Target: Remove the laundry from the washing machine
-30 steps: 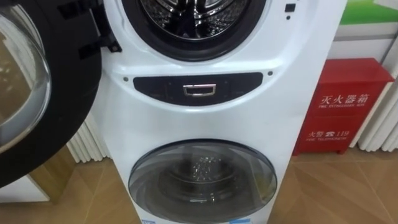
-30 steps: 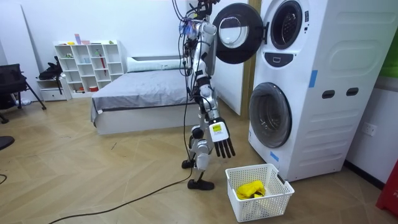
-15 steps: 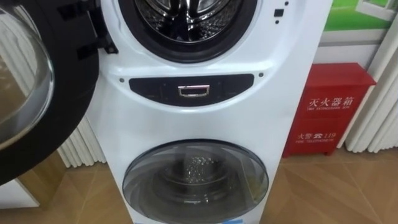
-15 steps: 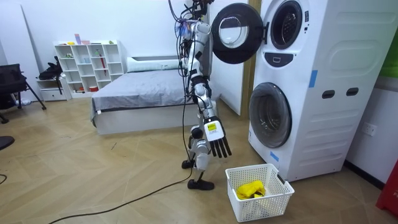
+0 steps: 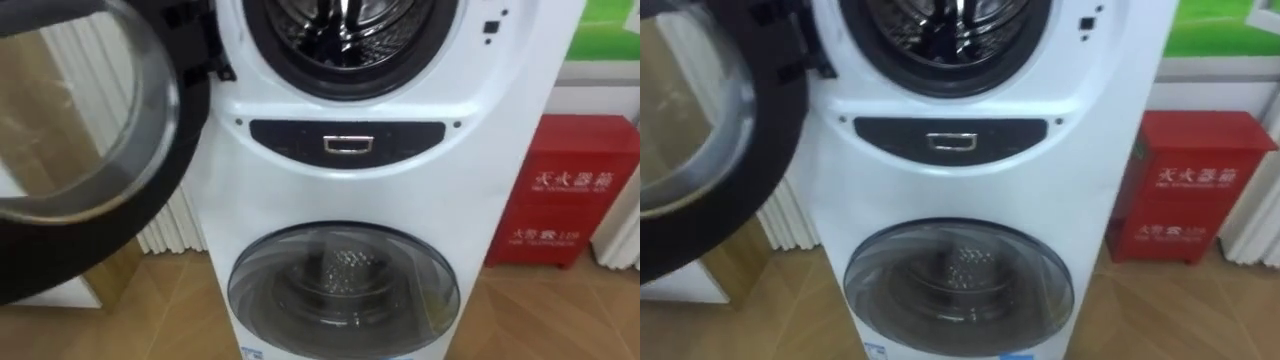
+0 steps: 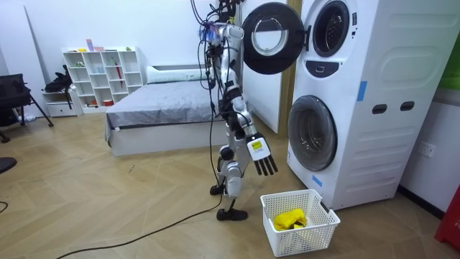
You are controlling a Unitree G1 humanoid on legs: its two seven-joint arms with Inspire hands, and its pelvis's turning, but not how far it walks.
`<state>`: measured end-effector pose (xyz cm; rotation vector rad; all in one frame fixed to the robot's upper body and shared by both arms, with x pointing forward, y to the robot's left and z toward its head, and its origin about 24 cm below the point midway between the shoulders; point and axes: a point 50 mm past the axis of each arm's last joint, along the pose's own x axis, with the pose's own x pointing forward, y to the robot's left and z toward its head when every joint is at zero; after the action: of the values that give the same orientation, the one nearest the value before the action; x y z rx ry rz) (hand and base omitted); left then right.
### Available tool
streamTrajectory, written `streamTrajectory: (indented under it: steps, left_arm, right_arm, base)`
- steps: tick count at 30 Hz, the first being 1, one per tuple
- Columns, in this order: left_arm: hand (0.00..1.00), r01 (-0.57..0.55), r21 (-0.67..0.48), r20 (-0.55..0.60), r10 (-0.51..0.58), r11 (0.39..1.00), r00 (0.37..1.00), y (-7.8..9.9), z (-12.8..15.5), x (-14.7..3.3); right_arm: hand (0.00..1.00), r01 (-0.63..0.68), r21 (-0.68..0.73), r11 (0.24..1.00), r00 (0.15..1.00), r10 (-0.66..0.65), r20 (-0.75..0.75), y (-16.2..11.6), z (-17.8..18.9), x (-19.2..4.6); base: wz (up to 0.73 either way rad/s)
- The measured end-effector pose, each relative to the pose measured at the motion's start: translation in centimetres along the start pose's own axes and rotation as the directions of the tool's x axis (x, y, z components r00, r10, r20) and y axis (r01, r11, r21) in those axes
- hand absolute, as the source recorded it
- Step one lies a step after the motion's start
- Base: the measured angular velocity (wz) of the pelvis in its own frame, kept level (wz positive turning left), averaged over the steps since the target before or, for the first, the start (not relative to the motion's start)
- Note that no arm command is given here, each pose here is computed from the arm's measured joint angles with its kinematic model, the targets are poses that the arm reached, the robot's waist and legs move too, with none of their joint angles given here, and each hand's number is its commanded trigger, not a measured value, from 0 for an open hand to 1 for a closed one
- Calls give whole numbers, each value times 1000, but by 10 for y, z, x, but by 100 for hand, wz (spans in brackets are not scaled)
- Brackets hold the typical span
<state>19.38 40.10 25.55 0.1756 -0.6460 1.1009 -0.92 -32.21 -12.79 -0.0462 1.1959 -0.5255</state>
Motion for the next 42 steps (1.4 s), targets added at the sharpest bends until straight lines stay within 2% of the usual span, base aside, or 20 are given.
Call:
streamTrajectory:
  steps: [2,4,12,14,18,20,21,23,26,29,32,36,38,39,41,42]
  left_arm:
    - [0,70,-51,89,-66,996,994,-9,21,-21]
    - [0,130,-99,118,-118,987,986,-16,28,-35]
    - [0,413,-132,232,-377,901,896,-43,53,-60]
    - [0,514,-138,247,-473,847,846,-53,56,-69]
    - [0,641,-189,215,-606,744,766,-72,45,-90]
    - [0,733,-259,166,-718,629,676,-91,33,-114]
    - [0,752,-277,156,-744,598,650,-95,31,-121]
    - [0,813,-303,136,-822,497,553,-109,26,-139]
    - [0,852,-335,119,-879,403,462,-118,23,-152]
    - [0,852,-394,132,-896,346,425,-128,23,-158]
    - [0,828,-458,98,-908,323,408,-143,11,-168]
    - [0,770,-551,20,-917,322,397,-161,-11,-183]
    - [0,737,-588,-131,-939,333,320,-170,-44,-207]
    - [0,729,-595,-179,-940,339,291,-171,-55,-215]
    - [0,699,-615,-217,-931,364,294,-169,-69,-230]
    - [0,694,-615,-221,-927,374,303,-167,-72,-231]
  right_arm:
    - [0,-47,-31,998,999,48,17,10,8,3]
    - [0,-80,-54,995,996,81,24,18,12,4]
    - [0,-128,-26,991,991,129,39,32,23,7]
    - [0,-128,-37,991,990,130,49,35,27,7]
    - [0,-150,-68,986,988,151,25,42,27,8]
    - [0,-167,-70,984,986,168,19,48,30,9]
    - [0,-170,-67,983,985,172,23,50,32,9]
    - [0,-188,-92,978,979,194,62,60,48,11]
    - [0,-187,-99,977,973,198,121,68,67,12]
    - [0,-181,-114,977,973,195,124,74,67,12]
    - [0,-164,-135,977,976,181,121,78,66,11]
    - [0,-186,-144,972,971,204,126,90,70,11]
    - [0,-200,-153,968,970,217,105,95,68,13]
    - [0,-200,-153,968,971,217,101,96,66,12]
    - [0,-191,-141,971,976,203,79,93,58,12]
    - [0,-187,-129,974,977,198,75,92,56,12]
  base:
    - [16]
    - [18]
    - [5]
    - [-7]
    - [-6]
    - [-15]
    - [-22]
    - [-23]
    - [-28]
    - [-12]
    - [-6]
    - [-13]
    - [-14]
    - [-23]
    - [-28]
    - [-25]
